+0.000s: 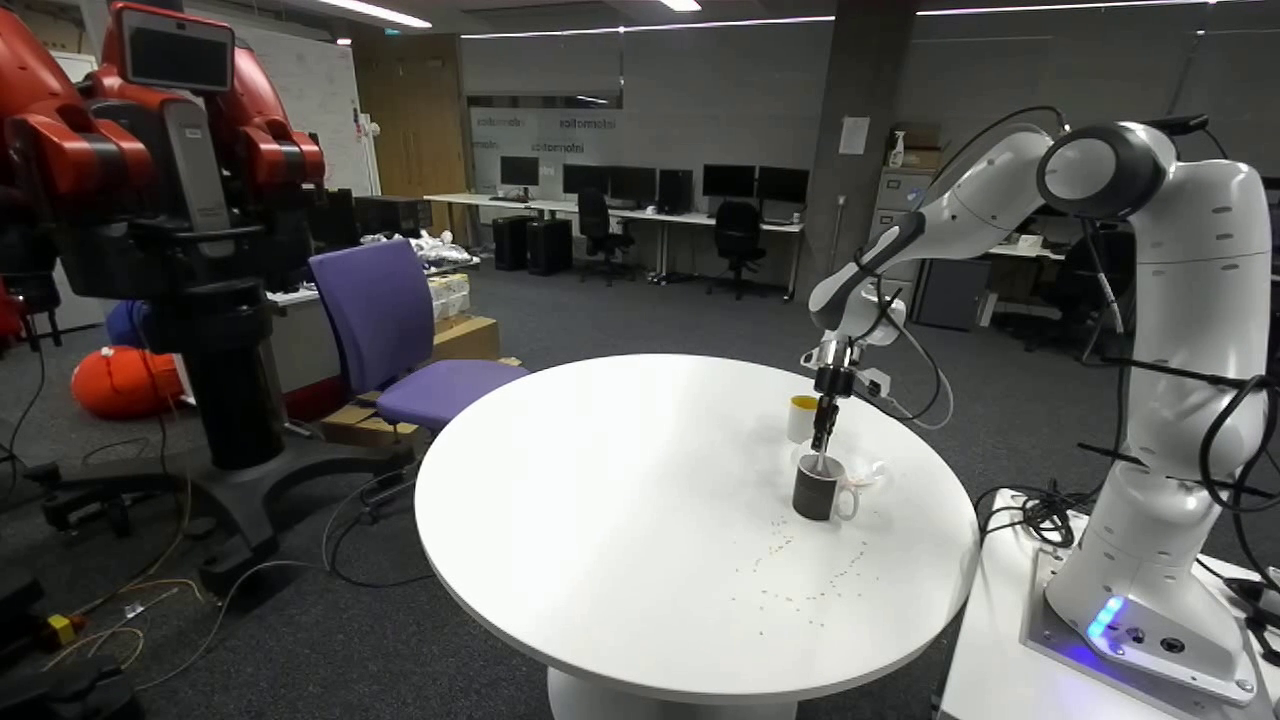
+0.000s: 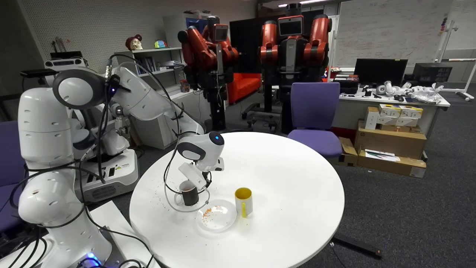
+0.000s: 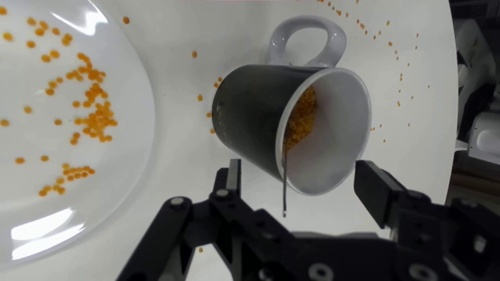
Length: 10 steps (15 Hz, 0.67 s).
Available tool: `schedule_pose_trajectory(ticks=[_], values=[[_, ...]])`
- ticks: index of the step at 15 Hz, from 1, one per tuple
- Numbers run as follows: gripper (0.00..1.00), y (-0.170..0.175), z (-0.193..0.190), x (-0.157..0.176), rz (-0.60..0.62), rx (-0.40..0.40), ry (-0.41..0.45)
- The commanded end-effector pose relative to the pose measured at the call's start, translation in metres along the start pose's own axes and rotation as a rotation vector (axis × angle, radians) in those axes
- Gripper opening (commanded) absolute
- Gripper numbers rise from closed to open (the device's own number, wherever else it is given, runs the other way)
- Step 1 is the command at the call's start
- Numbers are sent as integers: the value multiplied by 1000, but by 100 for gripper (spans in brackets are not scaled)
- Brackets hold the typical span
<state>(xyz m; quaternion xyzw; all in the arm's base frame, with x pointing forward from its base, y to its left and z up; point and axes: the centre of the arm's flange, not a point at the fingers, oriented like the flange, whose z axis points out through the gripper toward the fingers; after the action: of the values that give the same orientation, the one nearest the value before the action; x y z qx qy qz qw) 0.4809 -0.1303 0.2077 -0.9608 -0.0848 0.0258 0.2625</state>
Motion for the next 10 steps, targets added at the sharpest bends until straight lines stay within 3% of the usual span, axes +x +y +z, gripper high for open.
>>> schedule_pose_trajectory(ticks=[1,7,10], values=[[78,-9,-14,-7,6,-24,16],[73,-16,-32,-14,7,-34,36],[63,-15,-35,-22,17,-30,37]])
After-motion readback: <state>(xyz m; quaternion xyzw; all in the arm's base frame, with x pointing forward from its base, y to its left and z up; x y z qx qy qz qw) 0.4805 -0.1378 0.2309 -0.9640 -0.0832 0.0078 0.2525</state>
